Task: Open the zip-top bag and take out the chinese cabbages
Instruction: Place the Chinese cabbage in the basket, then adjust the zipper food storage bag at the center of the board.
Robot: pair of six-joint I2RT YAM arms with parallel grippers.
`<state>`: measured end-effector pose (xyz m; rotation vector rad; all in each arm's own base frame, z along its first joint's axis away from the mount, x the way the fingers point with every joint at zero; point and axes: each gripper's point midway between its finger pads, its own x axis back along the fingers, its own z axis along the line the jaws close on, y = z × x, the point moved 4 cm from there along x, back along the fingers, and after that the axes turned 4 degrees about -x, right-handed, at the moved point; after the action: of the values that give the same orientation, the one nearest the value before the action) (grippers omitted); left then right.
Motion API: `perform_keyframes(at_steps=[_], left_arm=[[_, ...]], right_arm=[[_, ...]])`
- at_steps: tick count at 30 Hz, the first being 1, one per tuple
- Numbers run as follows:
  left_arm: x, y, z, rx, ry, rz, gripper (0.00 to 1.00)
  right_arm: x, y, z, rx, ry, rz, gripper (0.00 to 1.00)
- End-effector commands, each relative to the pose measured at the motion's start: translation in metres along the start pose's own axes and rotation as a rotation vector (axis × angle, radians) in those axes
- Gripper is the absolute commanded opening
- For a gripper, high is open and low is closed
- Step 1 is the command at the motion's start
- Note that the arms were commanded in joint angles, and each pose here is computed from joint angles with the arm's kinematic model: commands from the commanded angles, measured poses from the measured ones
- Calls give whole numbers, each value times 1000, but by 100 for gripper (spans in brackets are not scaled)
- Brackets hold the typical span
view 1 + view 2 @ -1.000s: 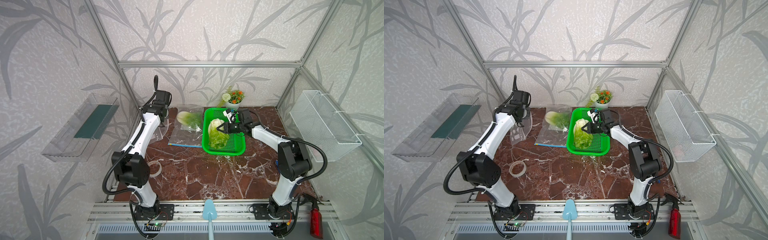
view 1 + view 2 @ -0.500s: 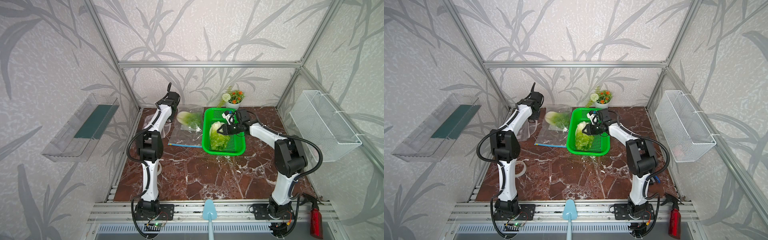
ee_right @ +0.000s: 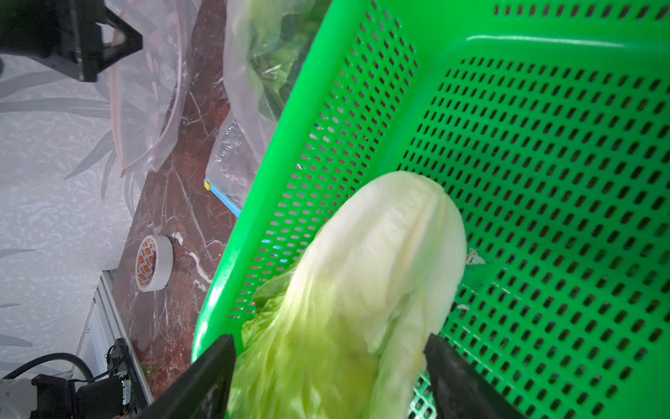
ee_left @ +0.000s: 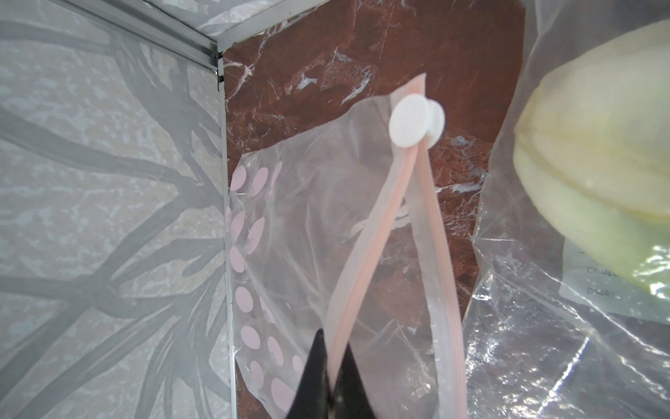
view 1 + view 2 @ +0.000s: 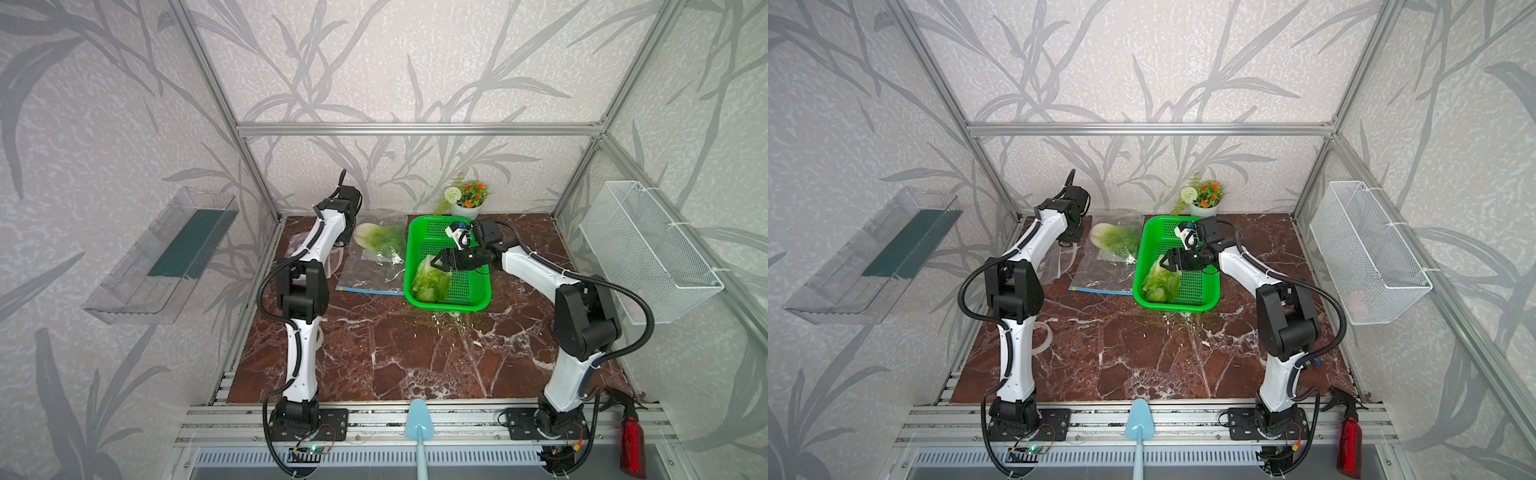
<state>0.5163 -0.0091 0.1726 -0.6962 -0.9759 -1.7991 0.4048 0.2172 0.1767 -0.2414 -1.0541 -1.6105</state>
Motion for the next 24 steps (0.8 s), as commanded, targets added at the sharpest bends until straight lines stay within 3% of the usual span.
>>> perform_keyframes(at_steps=[1, 5, 12, 16, 19, 24], left_arm=[[-8, -1, -2, -58, 23, 29, 10], [-12, 1, -6, -65, -5, 33, 23], [-15, 5, -7, -63, -2, 33, 29], [6, 14, -5, -12, -70, -12, 31], [33, 16, -6, 50, -211, -40, 31], [61, -20, -20, 241, -630, 19, 31]], right_arm=[[42, 9, 30, 70, 16, -80, 84], [77, 10, 51, 112, 22, -151, 87], [124, 3, 81, 153, 58, -249, 91], [144, -4, 93, 160, 79, -286, 92], [155, -11, 101, 157, 105, -307, 92], [168, -24, 117, 179, 148, -343, 93]])
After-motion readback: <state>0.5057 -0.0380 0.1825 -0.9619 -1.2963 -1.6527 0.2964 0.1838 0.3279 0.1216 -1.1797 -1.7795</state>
